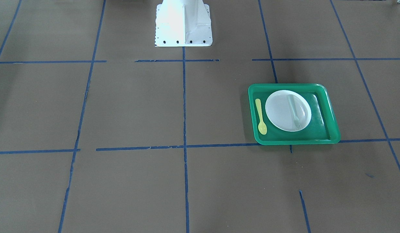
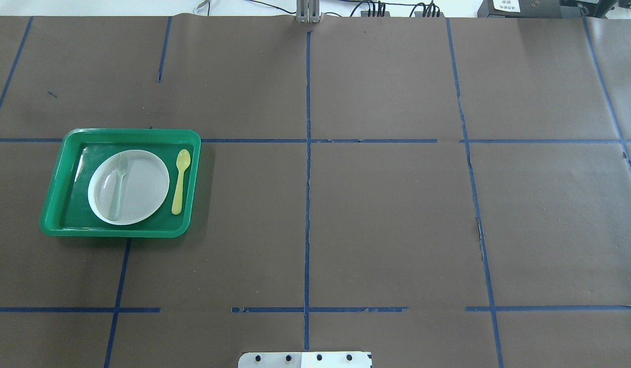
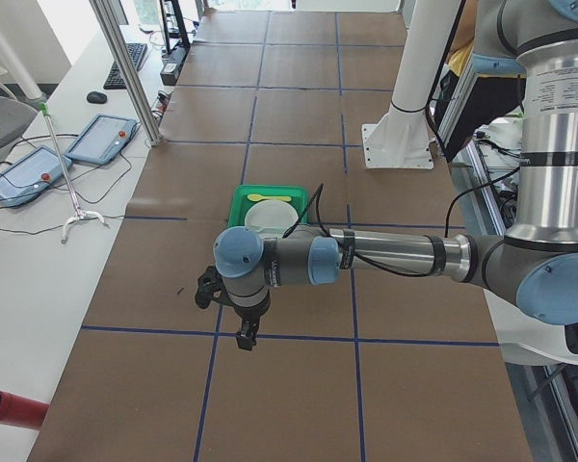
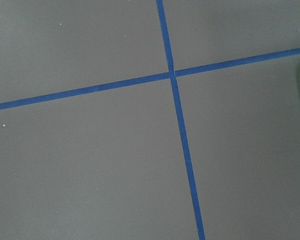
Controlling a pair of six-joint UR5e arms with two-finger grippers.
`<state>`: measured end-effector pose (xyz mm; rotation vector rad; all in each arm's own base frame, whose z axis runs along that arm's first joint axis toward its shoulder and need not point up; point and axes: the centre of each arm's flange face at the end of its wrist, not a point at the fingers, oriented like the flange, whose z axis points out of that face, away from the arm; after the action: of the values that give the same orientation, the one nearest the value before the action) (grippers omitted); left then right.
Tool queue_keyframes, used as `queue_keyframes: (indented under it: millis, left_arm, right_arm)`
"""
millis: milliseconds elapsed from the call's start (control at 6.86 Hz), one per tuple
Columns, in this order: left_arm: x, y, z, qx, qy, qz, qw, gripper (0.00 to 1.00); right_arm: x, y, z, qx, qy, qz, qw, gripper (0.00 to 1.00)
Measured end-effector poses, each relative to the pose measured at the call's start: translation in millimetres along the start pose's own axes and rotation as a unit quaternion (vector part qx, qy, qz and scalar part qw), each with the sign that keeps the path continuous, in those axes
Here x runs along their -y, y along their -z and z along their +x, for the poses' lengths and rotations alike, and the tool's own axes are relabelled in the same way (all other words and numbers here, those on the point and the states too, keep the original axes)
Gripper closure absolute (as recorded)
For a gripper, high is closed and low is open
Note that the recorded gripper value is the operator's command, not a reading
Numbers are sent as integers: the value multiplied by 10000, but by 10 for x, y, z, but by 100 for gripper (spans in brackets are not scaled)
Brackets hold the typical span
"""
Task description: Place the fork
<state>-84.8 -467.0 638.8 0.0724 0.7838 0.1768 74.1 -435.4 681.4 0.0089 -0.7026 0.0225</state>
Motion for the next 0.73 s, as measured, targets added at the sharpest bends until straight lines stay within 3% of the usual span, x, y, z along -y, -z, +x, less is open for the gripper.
queue_keyframes:
  millis: [438, 729]
  left_arm:
    - [175, 158, 164, 2, -255, 235, 9994, 0]
    - [466, 268, 758, -10, -475, 561, 9973, 0]
  right_arm:
    - [0, 0, 0, -1, -1, -2, 10000, 0]
    - [0, 0, 1, -2, -2, -2, 10000, 0]
